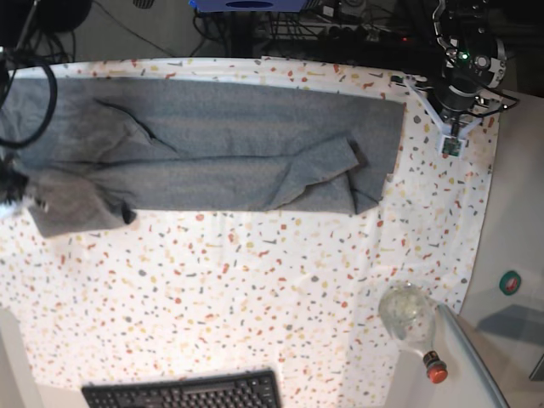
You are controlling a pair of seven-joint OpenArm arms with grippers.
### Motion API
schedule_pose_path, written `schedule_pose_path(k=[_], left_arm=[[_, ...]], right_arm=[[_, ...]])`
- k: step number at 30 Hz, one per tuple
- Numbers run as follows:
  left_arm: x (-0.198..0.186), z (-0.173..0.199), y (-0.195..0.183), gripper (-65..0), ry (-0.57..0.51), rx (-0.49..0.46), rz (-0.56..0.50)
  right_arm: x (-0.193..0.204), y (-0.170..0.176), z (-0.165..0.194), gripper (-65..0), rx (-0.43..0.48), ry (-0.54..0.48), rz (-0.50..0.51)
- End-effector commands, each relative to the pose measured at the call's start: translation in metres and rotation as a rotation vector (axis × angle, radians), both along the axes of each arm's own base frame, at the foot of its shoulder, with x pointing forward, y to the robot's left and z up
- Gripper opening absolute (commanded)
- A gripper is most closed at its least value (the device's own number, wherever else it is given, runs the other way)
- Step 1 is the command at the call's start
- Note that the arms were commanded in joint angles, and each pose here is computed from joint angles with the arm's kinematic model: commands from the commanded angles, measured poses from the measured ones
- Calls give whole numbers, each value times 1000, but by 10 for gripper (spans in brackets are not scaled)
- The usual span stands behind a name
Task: Layout the t-shirt on the table in an organized manner, then fold the t-shirt properly
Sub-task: 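Grasp the strip's end with the right gripper and pull it outward, then fold the strip's end inward with the right gripper toward the middle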
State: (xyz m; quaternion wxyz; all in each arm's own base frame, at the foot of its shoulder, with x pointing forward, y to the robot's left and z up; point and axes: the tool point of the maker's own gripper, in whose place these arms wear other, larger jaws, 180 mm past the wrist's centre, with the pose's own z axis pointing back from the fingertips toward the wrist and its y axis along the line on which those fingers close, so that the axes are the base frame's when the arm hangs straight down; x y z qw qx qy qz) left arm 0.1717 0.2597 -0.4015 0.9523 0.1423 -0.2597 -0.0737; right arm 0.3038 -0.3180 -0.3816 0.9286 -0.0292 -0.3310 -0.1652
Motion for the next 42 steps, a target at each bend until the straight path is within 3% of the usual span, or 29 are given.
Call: schedule_pose_path(k=[1,3,4,7,11,25,31,33,35,38,42], left_arm=[[1,6,2,-650,-24,-21,6],[-2,10,13,-650,-48,-61,53],[-2,13,18,-650,-59,-77,64],[-8,19,36,-650,-75,-111,102],[-14,27,55,-650,-88,-110,136],[-25,11,69,-650,-34,-107,171],[-25,10,70,-650,-33,-107,173],[-25,10,70,-650,-33,-107,173],[-25,11,70,-650,-34,-106,174],[-26,10,70,-650,-33,-107,175],[-26,10,70,-650,-32,-109,177]], right_arm=[[21,-20,14,-429,-41,-40,-17],[48,-29,5,-315,-36,-28,-23],[58,-33,0,-296,-40,-23,-25],[79,-44,-19,-297,-60,-9,-5],[95,-39,-45,-275,19,34,59],[78,-49,-84,-252,61,33,-24],[82,-27,-89,-263,104,28,26],[82,-26,-90,-311,106,29,27],[81,-25,-91,-423,108,30,31],[84,-25,-88,-650,110,19,31],[90,-23,-80,-650,104,-5,47]])
